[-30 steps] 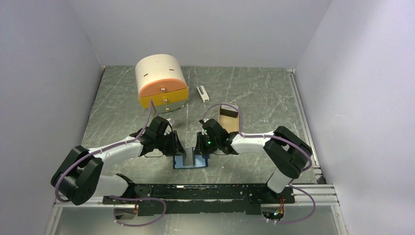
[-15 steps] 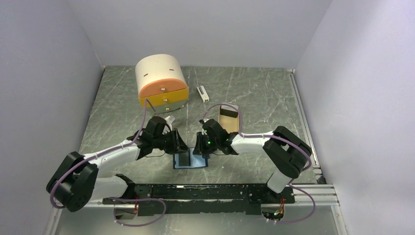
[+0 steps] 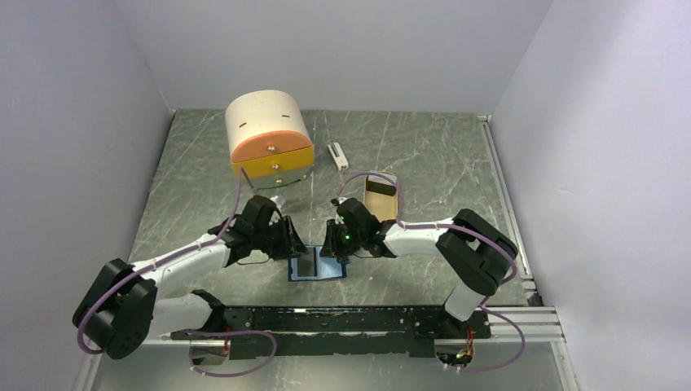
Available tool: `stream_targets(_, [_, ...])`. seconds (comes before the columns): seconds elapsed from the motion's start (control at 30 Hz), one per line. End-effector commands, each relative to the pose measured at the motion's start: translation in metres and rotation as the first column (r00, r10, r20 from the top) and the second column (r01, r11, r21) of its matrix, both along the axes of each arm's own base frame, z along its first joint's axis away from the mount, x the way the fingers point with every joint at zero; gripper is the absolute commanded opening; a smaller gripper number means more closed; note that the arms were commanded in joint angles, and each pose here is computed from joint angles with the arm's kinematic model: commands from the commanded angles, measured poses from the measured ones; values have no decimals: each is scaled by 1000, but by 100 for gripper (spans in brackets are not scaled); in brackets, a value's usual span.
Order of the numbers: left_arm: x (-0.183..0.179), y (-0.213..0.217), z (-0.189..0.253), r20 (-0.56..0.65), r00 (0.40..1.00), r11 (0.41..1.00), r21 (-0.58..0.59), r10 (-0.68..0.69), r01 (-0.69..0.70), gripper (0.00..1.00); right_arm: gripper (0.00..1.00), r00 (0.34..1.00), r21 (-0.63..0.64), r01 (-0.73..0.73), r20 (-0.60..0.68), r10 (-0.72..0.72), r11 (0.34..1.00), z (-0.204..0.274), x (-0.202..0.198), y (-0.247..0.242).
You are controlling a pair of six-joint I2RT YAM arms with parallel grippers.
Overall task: Put the credit cards into the card holder
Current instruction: Insert the credit card into the card holder.
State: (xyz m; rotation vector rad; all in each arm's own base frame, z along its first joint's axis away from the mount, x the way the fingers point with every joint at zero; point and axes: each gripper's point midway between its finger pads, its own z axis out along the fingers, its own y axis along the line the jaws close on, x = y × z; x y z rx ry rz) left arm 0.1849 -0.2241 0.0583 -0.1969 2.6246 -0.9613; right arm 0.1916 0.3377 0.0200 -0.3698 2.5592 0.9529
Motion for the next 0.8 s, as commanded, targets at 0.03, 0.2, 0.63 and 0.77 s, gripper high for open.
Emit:
stream_targets(0.03, [-2,6,-15,-9,1000,999,51,-4,4,45,20,999,-72,-4,-37,2,997,-21,-8,-11])
stream_targets(0.2, [-2,10,-24,-27,1000,996,91,4,-2,46,20,999,-75,-4,-38,2,997,-21,-9,-12])
stream_targets(0.63, [-4,16,-28,-36,999,993,121,7,-3,47,20,999,-69,-6,-43,3,998,-23,-11,-11])
stream_targets(0.77, [-2,8,-26,-31,999,997,82,-12,14,47,20,999,-69,-4,-43,1,998,-23,-11,-12])
